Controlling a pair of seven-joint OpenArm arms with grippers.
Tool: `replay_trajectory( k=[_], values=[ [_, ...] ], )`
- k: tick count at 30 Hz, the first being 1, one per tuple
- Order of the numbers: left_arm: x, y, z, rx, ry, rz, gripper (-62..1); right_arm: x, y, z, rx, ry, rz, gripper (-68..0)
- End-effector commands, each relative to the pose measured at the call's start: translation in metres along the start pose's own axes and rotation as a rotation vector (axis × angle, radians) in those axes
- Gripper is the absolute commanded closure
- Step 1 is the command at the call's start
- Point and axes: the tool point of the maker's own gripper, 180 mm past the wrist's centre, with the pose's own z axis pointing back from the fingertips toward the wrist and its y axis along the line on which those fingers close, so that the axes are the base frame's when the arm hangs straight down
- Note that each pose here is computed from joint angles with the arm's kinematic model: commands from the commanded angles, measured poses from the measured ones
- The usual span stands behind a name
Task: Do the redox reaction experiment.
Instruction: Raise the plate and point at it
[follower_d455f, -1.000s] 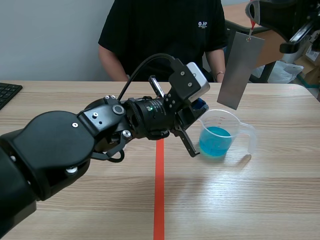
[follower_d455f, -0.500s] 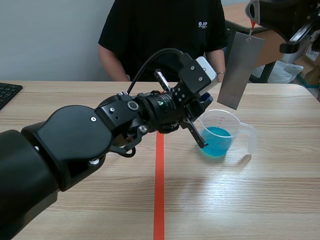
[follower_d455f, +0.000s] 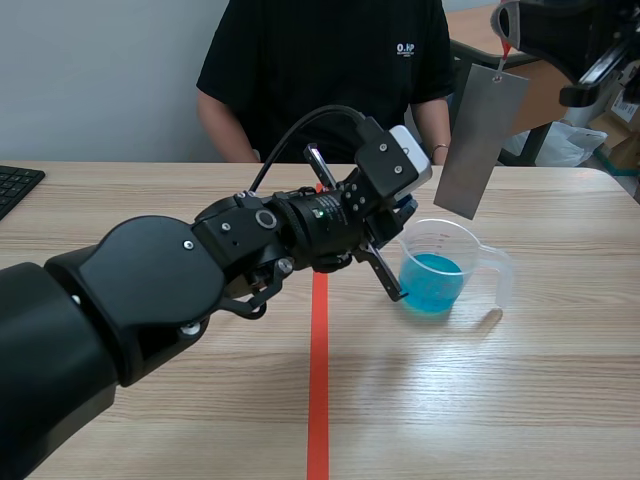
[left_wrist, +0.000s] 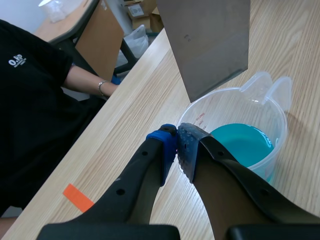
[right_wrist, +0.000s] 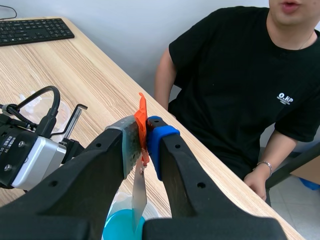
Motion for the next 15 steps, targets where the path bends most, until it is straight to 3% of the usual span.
replay_trajectory(
  k=[1,15],
  values=[
    [0.0195,0.0072,-0.0057,0.017,-0.053,-0.005,-4.7,0.0126,-0.0026,0.002,0.002,-0.029,0.03,-1.5],
    [0.0197,0.0076,-0.0056,0.018,-0.054,0.006,-4.7,0.0126,-0.0026,0.002,0.002,-0.028,0.03,-1.5]
  ],
)
